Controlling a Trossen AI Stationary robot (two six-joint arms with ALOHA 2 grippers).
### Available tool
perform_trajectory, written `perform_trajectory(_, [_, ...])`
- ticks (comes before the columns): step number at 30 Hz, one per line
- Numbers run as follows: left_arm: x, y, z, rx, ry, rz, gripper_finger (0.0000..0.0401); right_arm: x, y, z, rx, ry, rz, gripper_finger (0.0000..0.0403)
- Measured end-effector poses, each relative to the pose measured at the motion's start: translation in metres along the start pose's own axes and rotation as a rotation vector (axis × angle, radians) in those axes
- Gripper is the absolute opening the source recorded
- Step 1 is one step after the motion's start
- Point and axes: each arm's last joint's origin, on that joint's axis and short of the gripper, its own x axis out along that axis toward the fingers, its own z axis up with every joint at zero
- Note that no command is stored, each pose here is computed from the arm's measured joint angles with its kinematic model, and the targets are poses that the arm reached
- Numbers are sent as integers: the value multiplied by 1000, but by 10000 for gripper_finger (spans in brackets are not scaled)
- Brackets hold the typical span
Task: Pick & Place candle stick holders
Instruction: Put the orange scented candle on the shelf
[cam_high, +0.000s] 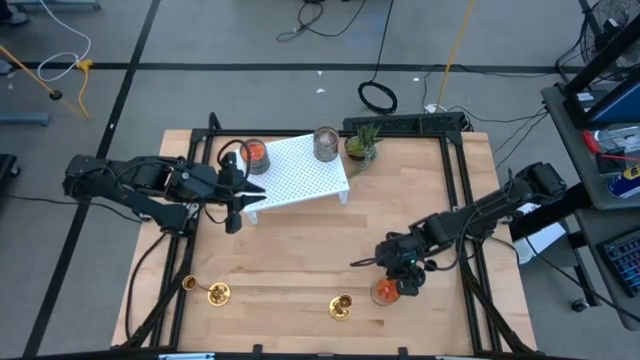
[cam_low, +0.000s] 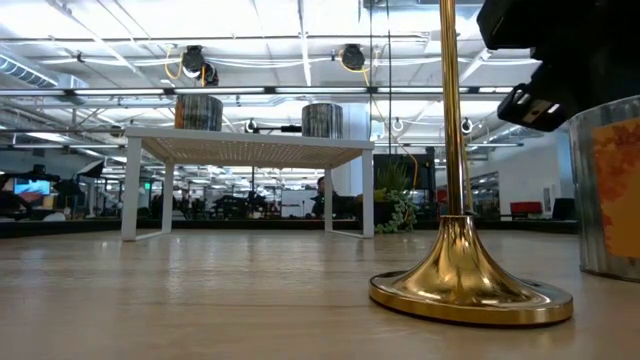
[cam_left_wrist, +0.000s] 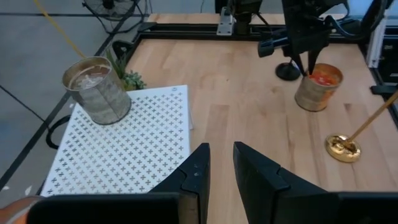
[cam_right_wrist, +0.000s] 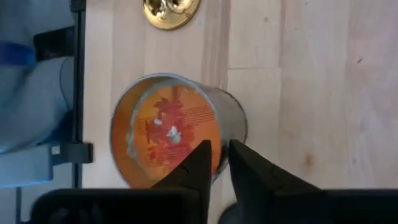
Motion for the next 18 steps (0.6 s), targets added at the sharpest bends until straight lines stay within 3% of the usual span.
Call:
perform_trajectory(5, [0,1,0,0,-4,26,76,-1,-1,1,-24,-5,-2,6])
perform_trajectory(18, [0,1,0,0,-3,29,76,0,0,0,-115,1,-1,16])
